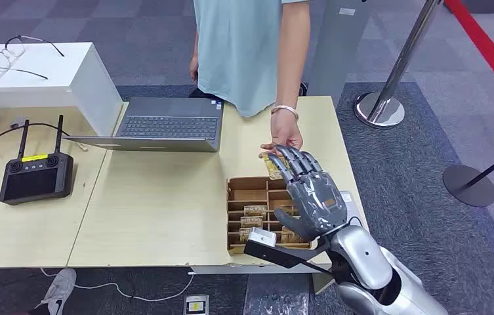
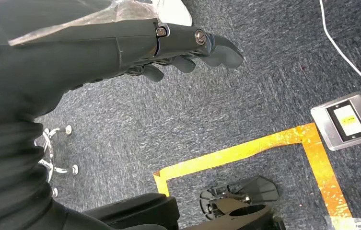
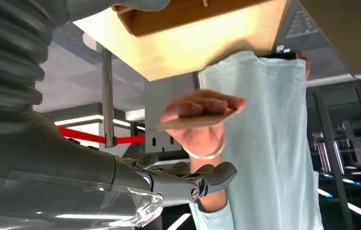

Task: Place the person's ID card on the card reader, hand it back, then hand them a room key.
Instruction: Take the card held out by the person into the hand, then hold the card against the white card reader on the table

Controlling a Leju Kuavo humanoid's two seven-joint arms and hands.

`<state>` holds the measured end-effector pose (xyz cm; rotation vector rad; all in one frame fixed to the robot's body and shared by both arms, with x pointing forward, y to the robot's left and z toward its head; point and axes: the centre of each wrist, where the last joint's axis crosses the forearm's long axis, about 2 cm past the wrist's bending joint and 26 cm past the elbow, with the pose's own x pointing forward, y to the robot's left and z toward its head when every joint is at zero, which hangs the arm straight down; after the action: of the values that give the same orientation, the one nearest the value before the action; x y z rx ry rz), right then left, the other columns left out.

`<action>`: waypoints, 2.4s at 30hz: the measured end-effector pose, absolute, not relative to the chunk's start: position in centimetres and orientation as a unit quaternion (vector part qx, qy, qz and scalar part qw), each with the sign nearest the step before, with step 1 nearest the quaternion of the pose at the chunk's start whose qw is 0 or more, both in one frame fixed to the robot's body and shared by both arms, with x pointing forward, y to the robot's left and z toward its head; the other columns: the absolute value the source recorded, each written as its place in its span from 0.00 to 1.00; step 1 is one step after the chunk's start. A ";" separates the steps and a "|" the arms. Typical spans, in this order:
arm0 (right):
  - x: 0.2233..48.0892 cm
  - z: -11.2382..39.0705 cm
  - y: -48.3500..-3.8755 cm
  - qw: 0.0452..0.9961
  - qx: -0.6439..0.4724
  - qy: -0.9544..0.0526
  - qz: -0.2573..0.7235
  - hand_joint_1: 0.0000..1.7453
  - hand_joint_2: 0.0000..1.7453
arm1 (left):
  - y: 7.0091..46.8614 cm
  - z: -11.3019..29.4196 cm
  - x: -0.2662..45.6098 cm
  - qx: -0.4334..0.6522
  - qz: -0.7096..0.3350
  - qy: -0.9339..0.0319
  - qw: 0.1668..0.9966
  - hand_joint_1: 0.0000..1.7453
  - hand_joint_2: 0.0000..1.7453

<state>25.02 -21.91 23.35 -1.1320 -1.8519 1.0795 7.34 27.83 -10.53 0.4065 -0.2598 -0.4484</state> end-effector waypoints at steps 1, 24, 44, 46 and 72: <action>25.1 23.4 -21.9 0.351 -0.437 -0.716 0.416 0.09 1.00 | 27.8 -10.5 7.3 0.200 -0.220 -0.127 0.946 0.00 1.00; 25.4 24.2 -21.2 0.333 -0.437 -0.753 0.363 1.00 1.00 | 28.5 -10.6 7.3 0.206 -0.219 -0.122 0.946 0.00 1.00; 25.2 24.0 -21.3 0.336 -0.435 -0.756 0.356 1.00 1.00 | 28.6 -10.6 7.3 0.209 -0.217 -0.122 0.946 0.00 1.00; 25.2 23.9 -21.3 0.336 -0.436 -0.755 0.355 1.00 1.00 | 28.6 -10.6 7.3 0.209 -0.217 -0.122 0.946 0.00 1.00; 25.8 21.4 -23.9 0.288 -0.601 -0.652 0.363 1.00 1.00 | 28.6 -10.6 7.3 0.209 -0.222 -0.121 0.945 0.00 1.00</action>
<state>25.77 -23.95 21.43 -1.6037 -1.7399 0.9687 7.29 28.56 -10.55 0.4261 -0.2468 -0.4517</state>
